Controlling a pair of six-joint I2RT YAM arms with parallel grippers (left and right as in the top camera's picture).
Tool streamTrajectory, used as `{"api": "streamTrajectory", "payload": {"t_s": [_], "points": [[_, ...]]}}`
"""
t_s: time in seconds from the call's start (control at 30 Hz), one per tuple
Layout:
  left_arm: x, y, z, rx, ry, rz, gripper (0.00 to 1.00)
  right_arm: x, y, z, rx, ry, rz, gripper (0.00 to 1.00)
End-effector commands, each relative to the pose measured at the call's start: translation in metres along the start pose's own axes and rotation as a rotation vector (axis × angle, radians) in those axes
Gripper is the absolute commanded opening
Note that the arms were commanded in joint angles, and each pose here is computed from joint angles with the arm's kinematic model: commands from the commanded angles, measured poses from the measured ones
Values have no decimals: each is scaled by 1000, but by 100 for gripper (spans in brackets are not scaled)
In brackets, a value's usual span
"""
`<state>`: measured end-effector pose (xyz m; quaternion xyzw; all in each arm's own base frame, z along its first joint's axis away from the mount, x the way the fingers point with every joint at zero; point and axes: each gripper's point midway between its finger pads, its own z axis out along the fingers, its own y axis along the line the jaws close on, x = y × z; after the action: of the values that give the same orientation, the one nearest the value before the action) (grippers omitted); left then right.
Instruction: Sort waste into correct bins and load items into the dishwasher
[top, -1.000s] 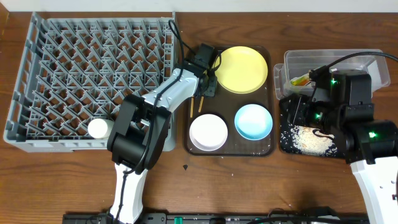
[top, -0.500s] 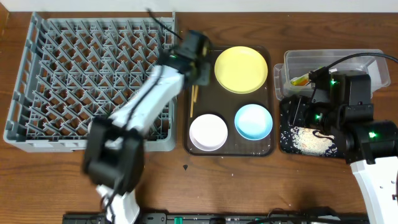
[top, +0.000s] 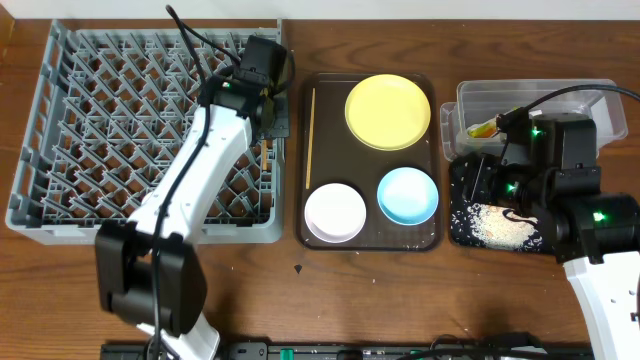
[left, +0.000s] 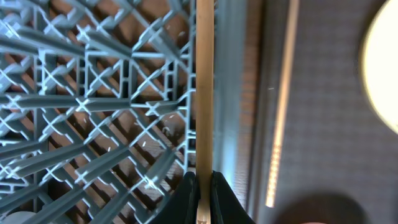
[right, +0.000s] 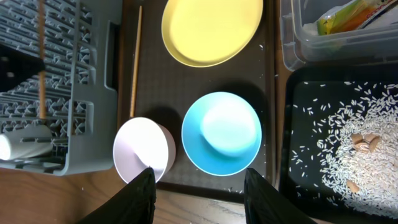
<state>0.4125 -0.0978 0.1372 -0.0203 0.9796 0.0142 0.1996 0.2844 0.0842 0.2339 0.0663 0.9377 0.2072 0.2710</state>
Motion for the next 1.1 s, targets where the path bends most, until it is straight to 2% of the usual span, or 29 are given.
{"api": "streamTrajectory", "payload": {"t_s": [0.0,0.1,0.27,0.47,0.6,0.73,0.9,1.07], "points": [[13,11,27,-60,69,6,8,-1,1,-1,-7,-1,7,44],[16,12,35,-64,87,6,8,-1,1,-1,-6,0,8,44],[10,7,22,-33,66,4,23,-1,1,-1,-7,-1,8,44],[-3,-31,-22,200,-6,-2,27,-1,1,-1,-6,-1,8,44],[-12,-54,-35,254,-75,53,27,-1,1,-1,-6,-1,8,45],[-12,-81,-18,254,-97,153,30,-1,1,-1,-6,-1,8,46],[-9,-93,38,147,-80,193,32,-1,1,-1,-6,-2,7,49],[-2,-95,82,110,-43,198,32,-1,1,-1,-6,-1,8,48]]}}
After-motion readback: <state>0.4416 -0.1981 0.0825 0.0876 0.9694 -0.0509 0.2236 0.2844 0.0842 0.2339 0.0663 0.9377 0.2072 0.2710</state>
